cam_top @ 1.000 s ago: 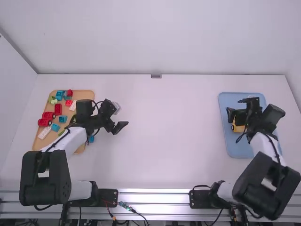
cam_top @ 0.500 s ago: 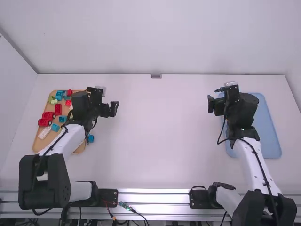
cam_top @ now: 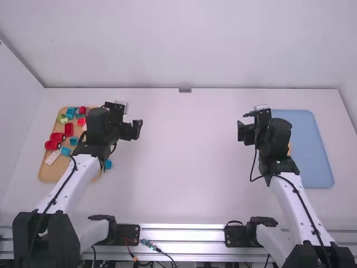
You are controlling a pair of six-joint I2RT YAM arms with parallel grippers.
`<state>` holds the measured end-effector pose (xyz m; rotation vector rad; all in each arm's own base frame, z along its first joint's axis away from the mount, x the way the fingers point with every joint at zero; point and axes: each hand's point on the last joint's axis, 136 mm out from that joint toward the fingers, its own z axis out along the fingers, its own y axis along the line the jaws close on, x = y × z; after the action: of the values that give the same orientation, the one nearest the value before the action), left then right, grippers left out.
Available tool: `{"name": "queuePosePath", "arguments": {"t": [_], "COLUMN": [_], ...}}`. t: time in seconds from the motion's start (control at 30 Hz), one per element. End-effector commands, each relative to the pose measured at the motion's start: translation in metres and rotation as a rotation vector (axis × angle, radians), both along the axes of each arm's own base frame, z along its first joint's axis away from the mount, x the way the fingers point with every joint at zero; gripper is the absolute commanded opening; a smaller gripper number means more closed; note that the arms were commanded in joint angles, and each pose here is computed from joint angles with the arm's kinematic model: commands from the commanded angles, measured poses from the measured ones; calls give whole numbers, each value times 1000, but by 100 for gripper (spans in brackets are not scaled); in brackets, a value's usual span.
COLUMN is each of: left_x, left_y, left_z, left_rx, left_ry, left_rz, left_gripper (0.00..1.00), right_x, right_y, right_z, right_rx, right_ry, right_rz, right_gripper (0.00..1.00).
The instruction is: Assemble lego blocks to make yellow taxi
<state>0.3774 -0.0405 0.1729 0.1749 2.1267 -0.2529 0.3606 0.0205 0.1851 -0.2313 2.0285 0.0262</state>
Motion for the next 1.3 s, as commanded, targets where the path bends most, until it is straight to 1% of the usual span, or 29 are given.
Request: {"name": "queuePosePath", "arguments": {"t": [0.0,0.03,0.1,0.17,0.37,0.63,0.8,0.93,1.13,1.27], "left_x": [-10,-12,-19,-29,-52,-92,-110,-126,-139,-135], "left_y": [7,8,14,21,40,41,41,41,41,41], "left_z": [0,-1,-5,-11,-26,-60,-80,-103,-126,-109], "left_rx": [6,10,29,52,110,112,112,112,111,103], "left_ry": [-6,-6,-7,-7,-9,-9,-9,-9,-17,-92], "left_rz": [58,65,94,131,222,226,226,226,226,231], "left_gripper": [85,85,81,77,66,46,36,25,14,6], "right_x": [-12,-15,-27,-37,-60,-96,-110,-121,-116,-114], "right_y": [-11,-13,-18,-18,-18,-18,-18,-18,-18,-18], "right_z": [-10,-13,-25,-32,-51,-91,-113,-134,-109,-94], "right_rx": [27,31,48,84,84,84,84,85,93,99], "right_ry": [26,35,70,73,73,73,73,68,-41,-109], "right_rz": [-90,-102,-145,-165,-165,-165,-165,-165,-160,-157], "right_gripper": [85,84,81,76,65,45,35,25,14,7]}}
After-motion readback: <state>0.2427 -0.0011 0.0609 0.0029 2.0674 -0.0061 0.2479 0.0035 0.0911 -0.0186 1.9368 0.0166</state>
